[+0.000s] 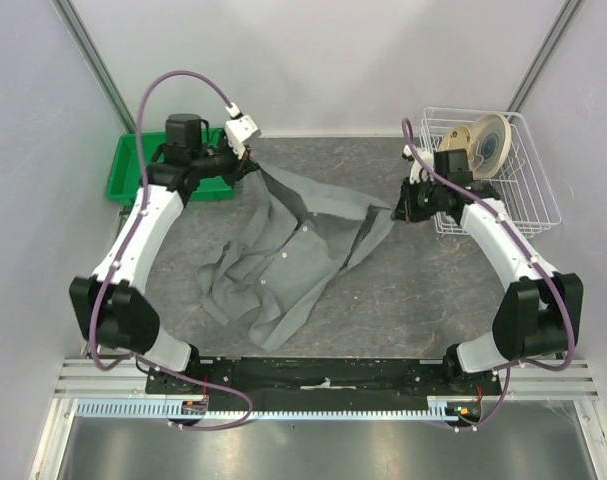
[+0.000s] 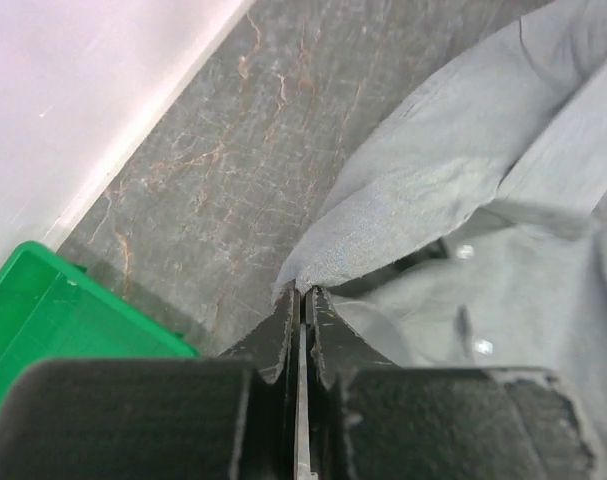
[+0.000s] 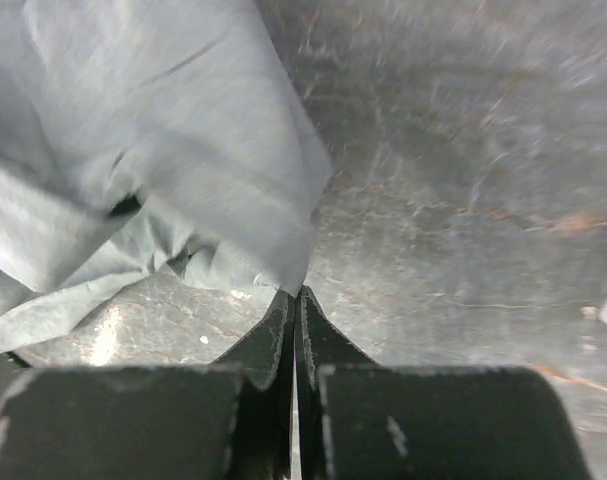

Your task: Pin the brooch onto the clothing

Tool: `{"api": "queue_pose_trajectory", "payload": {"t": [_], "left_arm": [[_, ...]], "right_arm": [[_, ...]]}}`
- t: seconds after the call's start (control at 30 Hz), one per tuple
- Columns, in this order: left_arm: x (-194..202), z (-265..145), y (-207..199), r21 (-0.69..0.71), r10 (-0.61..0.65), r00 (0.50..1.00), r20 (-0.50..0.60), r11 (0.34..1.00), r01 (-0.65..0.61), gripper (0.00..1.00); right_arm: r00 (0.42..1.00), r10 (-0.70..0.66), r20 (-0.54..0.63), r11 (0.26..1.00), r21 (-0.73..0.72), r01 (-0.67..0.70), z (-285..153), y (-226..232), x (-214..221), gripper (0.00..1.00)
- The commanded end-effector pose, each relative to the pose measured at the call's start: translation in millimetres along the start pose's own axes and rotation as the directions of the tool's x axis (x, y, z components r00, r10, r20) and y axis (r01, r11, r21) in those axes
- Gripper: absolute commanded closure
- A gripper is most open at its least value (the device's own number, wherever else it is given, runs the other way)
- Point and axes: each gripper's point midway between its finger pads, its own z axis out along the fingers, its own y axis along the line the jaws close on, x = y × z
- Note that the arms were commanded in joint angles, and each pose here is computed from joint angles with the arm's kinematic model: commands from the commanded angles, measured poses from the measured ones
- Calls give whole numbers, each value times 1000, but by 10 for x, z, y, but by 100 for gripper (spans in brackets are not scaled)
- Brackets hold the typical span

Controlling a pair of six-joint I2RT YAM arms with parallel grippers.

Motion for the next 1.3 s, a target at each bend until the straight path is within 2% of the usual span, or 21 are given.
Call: {"api": "queue_pose_trajectory", "payload": {"t": [0.0, 0.03, 0.2, 0.3, 0.47, 0.63, 0.8, 0.9, 0.97, 1.0, 1.03, 1.07, 1.17, 1.23, 1.27], "left_arm": [[-381, -529, -161, -30, -90, 987, 131, 995, 94, 98], [-456, -609, -140, -50, -101, 983, 155, 993, 110, 98], [-1075, -1190, -110, -147, -46, 954, 296, 985, 93, 98], [-1494, -1568, -254, -172, 3, 924, 382, 983, 68, 98], [-1986, -2173, -561, -219, 81, 878, 471, 975, 27, 98], [-2303, -2789, -979, -278, 180, 826, 534, 960, -29, 98], [-2406, -3293, -1550, -300, 275, 754, 596, 948, -109, 98], [-2437, -3495, -1817, -288, 288, 724, 627, 949, -129, 98], [-2524, -3648, -1952, -290, 302, 699, 649, 947, -141, 98], [-2568, -3709, -1999, -281, 290, 690, 663, 951, -129, 98], [-2609, -3724, -1989, -274, 279, 690, 668, 954, -120, 98], [-2711, -3853, -2051, -291, 299, 666, 683, 948, -127, 98], [-2848, -3881, -1930, -283, 252, 671, 697, 957, -65, 98], [-2837, -3756, -1738, -280, 212, 703, 679, 960, -19, 98], [-2781, -3670, -1639, -278, 182, 724, 665, 961, 13, 98]], "right_arm": [[974, -208, 92, 974, 108, 198, -570, 36, -423, 100], [953, -263, 149, 959, 146, 242, -765, 80, -652, 100], [868, -386, 313, 920, 197, 338, -1351, 378, -1250, 100], [784, -453, 424, 891, 215, 399, -1754, 669, -1580, 100], [599, -548, 583, 829, 287, 480, -2533, 1187, -2004, 100], [382, -597, 705, 774, 382, 506, -3420, 1631, -2096, 100], [210, -589, 780, 745, 425, 513, -4148, 2014, -1848, 100], [130, -578, 806, 736, 445, 510, -4539, 2204, -1673, 100], [118, -566, 816, 748, 448, 491, -4696, 2244, -1615, 100], [78, -566, 821, 741, 465, 484, -4856, 2313, -1576, 100], [64, -554, 830, 742, 457, 490, -4913, 2366, -1552, 100], [36, -560, 828, 740, 480, 471, -5003, 2379, -1568, 100], [6, -564, 826, 746, 506, 432, -5111, 2378, -1627, 100], [45, -572, 819, 761, 510, 401, -4991, 2220, -1766, 100], [82, -560, 824, 782, 493, 381, -4889, 2097, -1876, 100]]}}
